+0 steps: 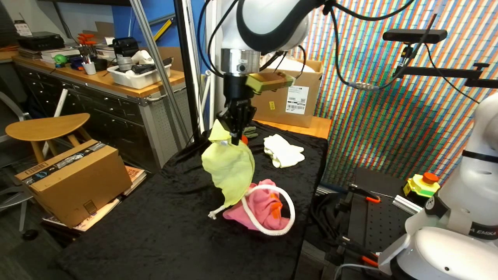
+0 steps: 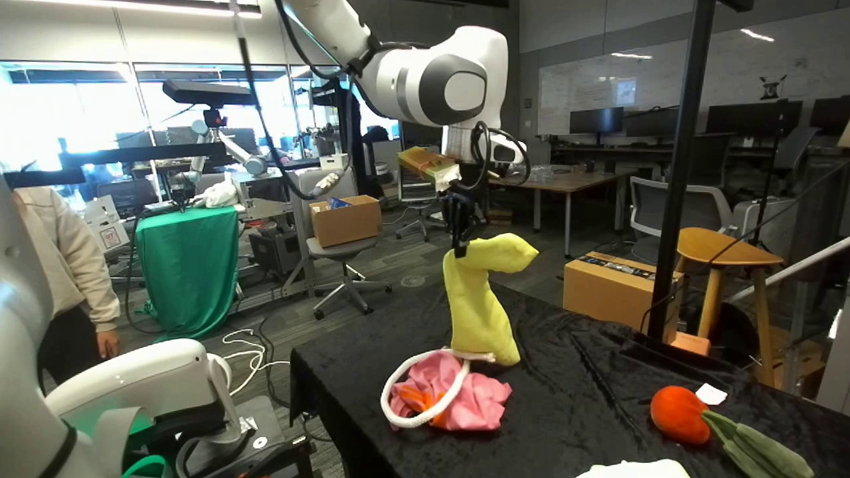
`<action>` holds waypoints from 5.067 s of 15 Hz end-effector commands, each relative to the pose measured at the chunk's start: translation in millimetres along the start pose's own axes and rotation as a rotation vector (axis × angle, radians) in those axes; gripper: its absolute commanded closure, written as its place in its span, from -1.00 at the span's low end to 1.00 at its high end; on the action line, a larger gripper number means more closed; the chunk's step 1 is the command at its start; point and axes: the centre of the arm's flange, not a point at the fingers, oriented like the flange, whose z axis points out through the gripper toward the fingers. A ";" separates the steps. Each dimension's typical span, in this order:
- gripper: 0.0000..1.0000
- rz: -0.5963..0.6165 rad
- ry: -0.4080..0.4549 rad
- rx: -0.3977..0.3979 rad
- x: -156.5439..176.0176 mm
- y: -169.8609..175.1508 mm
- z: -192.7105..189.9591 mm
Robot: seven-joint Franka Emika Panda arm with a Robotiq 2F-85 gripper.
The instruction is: Bunch up all the objects on the table
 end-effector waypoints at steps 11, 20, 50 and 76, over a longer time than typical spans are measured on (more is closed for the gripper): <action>0.93 -0.187 -0.096 -0.037 -105.5 43.9 29.6; 0.21 -0.314 -0.105 -0.082 -108.1 -8.6 48.3; -1.00 0.244 0.043 -0.063 116.8 121.3 67.5; -1.00 0.839 0.414 -0.200 169.8 212.8 168.0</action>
